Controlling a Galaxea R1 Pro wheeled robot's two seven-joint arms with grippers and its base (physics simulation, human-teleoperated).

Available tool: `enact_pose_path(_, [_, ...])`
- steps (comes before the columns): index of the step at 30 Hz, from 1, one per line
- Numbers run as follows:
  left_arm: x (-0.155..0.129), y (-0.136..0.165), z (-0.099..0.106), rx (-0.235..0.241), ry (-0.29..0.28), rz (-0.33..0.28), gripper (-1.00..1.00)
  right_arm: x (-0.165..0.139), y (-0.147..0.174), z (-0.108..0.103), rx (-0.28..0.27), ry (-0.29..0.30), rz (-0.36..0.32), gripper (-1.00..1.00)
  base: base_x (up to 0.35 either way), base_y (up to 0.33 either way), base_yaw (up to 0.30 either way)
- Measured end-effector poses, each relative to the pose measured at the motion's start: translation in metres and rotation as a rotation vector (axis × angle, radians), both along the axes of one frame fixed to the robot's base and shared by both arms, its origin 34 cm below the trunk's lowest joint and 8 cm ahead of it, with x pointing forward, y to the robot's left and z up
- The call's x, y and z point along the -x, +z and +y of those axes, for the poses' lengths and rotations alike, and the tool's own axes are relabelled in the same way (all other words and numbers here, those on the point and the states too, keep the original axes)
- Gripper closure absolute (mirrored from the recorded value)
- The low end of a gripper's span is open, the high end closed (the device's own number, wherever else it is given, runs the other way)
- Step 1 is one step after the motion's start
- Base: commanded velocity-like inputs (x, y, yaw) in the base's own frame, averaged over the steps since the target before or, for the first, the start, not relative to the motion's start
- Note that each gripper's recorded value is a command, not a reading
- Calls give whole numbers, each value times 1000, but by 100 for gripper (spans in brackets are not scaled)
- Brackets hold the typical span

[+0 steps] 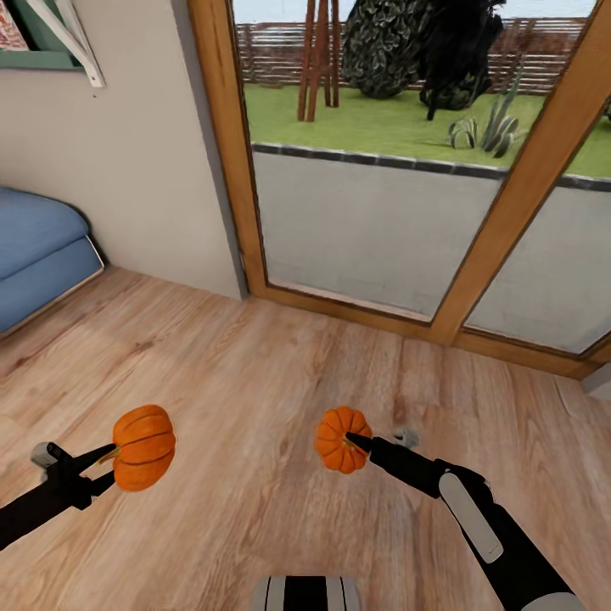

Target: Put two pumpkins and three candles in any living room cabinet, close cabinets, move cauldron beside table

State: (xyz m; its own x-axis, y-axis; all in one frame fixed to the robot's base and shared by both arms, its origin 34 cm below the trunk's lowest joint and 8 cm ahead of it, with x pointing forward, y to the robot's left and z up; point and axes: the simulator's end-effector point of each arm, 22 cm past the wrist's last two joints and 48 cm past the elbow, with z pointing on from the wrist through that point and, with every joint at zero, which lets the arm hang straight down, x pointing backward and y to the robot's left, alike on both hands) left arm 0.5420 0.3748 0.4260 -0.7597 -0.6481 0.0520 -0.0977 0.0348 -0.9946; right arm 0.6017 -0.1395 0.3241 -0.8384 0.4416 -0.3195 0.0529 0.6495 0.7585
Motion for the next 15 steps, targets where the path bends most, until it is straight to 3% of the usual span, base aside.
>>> enact_pose_path(6, [3, 2, -3, 58, -12, 67, 100, -1, 2, 0, 1, 0, -4, 100, 0, 0, 272])
enact_pose_path(15, [3, 16, -5, 51, -24, 49, 100, -7, 22, 0, 2, 1, -40, 100, -41, 0, 272])
